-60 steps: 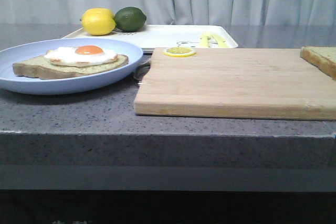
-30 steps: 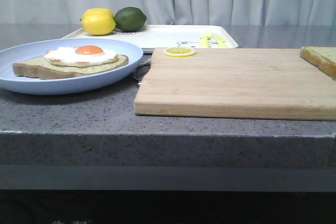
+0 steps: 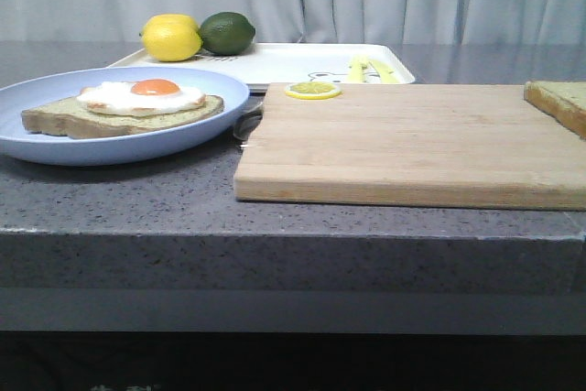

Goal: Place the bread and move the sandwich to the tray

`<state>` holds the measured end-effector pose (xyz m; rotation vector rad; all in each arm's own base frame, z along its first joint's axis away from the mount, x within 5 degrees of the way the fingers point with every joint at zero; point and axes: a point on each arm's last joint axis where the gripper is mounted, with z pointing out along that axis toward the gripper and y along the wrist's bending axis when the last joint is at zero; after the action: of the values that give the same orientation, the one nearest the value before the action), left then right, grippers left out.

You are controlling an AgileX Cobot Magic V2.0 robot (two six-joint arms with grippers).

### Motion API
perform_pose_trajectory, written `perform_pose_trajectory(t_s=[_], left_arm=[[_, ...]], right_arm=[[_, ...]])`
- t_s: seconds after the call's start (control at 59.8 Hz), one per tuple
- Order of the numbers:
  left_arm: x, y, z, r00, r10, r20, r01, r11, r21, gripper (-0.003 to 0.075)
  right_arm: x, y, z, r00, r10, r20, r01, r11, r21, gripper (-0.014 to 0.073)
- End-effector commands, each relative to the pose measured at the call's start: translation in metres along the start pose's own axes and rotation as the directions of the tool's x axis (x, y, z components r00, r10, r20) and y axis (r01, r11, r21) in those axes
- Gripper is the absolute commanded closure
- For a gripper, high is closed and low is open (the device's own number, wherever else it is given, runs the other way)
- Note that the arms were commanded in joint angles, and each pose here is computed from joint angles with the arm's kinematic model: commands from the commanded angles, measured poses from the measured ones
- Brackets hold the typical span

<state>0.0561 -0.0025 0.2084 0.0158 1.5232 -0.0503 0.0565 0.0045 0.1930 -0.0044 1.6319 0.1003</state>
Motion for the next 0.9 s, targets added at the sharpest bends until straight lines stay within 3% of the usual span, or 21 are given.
perform_pose_trajectory(t_s=[0.0, 0.1, 0.184, 0.268, 0.435, 0.552, 0.753, 0.803, 0.887], left_arm=[[-0.022, 0.001, -0.004, 0.978, -0.057, 0.200, 0.058, 0.998, 0.000, 0.0739], [-0.058, 0.001, -0.013, 0.940, -0.084, 0.330, 0.085, 0.996, 0.011, 0.0739], [-0.086, 0.000, -0.020, 0.930, -0.071, 0.361, 0.069, 0.997, 0.019, 0.0739], [-0.108, -0.003, -0.021, 0.957, -0.023, 0.288, 0.019, 1.000, 0.017, 0.0739], [-0.124, -0.004, 0.010, 0.999, -0.013, 0.047, 0.012, 1.000, 0.021, 0.0739], [-0.124, -0.004, 0.035, 0.999, -0.013, -0.039, 0.014, 1.000, 0.017, 0.0739], [-0.129, -0.004, 0.045, 0.999, -0.016, -0.028, 0.016, 1.000, 0.013, 0.0737], [-0.130, -0.004, 0.045, 1.000, -0.016, -0.016, 0.016, 1.000, 0.013, 0.0724], [-0.131, -0.004, 0.045, 1.000, -0.016, -0.010, 0.016, 1.000, 0.012, 0.0627]], right_arm=[[-0.023, 0.000, -0.005, 0.989, 0.009, 0.150, -0.011, 1.000, 0.009, 0.0647], [-0.057, 0.003, -0.016, 0.977, 0.006, 0.212, -0.005, 1.000, -0.003, 0.0647], [-0.083, 0.006, -0.025, 0.971, 0.002, 0.241, 0.001, 1.000, -0.012, 0.0657], [-0.116, 0.009, -0.034, 0.968, 0.000, 0.249, 0.006, 1.000, -0.023, 0.0656], [-0.158, 0.013, -0.020, 0.993, -0.004, 0.121, 0.008, 0.999, -0.033, 0.0656], [-0.169, 0.013, 0.003, 0.999, -0.003, 0.043, 0.004, 1.000, -0.029, 0.0656], [-0.169, 0.012, 0.023, 1.000, 0.001, -0.012, -0.001, 1.000, -0.024, 0.0651], [-0.168, 0.012, 0.024, 1.000, 0.001, -0.015, -0.001, 1.000, -0.023, 0.0625], [-0.168, 0.012, 0.024, 1.000, 0.001, -0.015, -0.001, 1.000, -0.023, 0.0500]])
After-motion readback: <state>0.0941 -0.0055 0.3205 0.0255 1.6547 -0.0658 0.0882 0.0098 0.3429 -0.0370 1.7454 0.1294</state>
